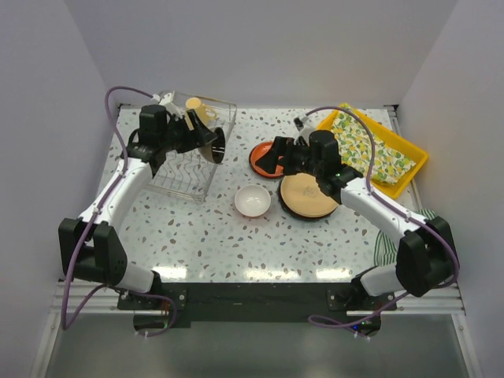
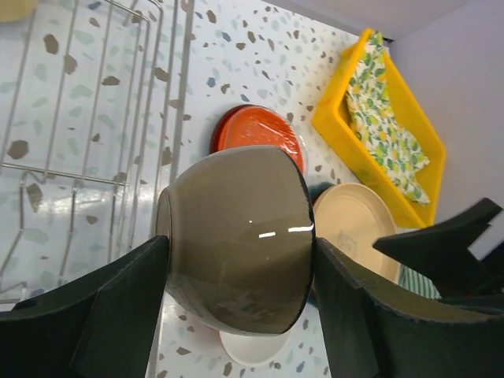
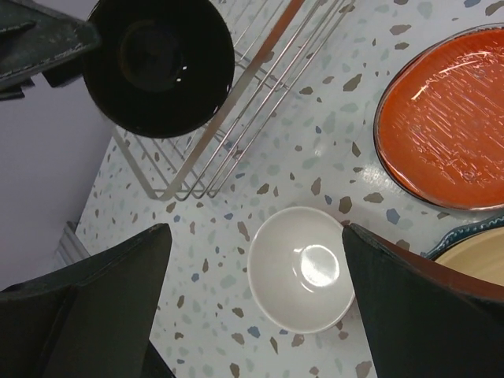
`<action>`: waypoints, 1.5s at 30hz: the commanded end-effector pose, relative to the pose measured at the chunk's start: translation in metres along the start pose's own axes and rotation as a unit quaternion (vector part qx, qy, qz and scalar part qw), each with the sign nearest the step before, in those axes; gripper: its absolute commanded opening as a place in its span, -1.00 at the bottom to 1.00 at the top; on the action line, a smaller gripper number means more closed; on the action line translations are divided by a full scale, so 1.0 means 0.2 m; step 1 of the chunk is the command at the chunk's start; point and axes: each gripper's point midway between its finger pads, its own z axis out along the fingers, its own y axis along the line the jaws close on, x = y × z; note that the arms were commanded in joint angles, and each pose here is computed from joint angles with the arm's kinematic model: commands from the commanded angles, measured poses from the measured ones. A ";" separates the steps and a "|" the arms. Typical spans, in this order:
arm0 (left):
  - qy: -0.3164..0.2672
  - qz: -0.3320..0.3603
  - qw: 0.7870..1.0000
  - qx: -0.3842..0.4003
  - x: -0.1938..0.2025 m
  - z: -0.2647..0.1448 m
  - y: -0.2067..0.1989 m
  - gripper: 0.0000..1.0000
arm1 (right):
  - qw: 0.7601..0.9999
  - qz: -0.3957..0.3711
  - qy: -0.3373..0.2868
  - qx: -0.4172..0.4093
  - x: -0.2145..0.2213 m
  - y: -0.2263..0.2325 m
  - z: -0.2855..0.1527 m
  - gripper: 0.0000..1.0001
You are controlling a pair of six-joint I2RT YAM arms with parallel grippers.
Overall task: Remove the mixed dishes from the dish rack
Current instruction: Place the bowl at the center of the board.
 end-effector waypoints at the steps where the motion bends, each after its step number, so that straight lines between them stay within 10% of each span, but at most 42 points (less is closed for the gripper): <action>1: -0.074 -0.034 0.987 0.141 -0.19 -0.16 -0.35 -1.00 | 0.998 0.026 -0.029 -0.043 -0.09 0.08 0.05 0.87; 25: -0.013 -0.131 0.961 0.241 0.07 -0.18 -0.54 -1.00 | 0.992 0.086 -0.019 -0.090 -0.14 0.12 0.31 0.33; 36: 0.001 -0.134 0.959 0.249 0.15 -0.18 -0.52 -1.00 | 0.991 0.083 0.008 -0.101 -0.07 0.12 0.30 -1.00; 45: 0.002 -0.053 0.986 0.156 0.16 -0.13 -0.37 0.64 | 0.998 0.015 0.027 -0.045 -0.04 0.07 0.14 -1.00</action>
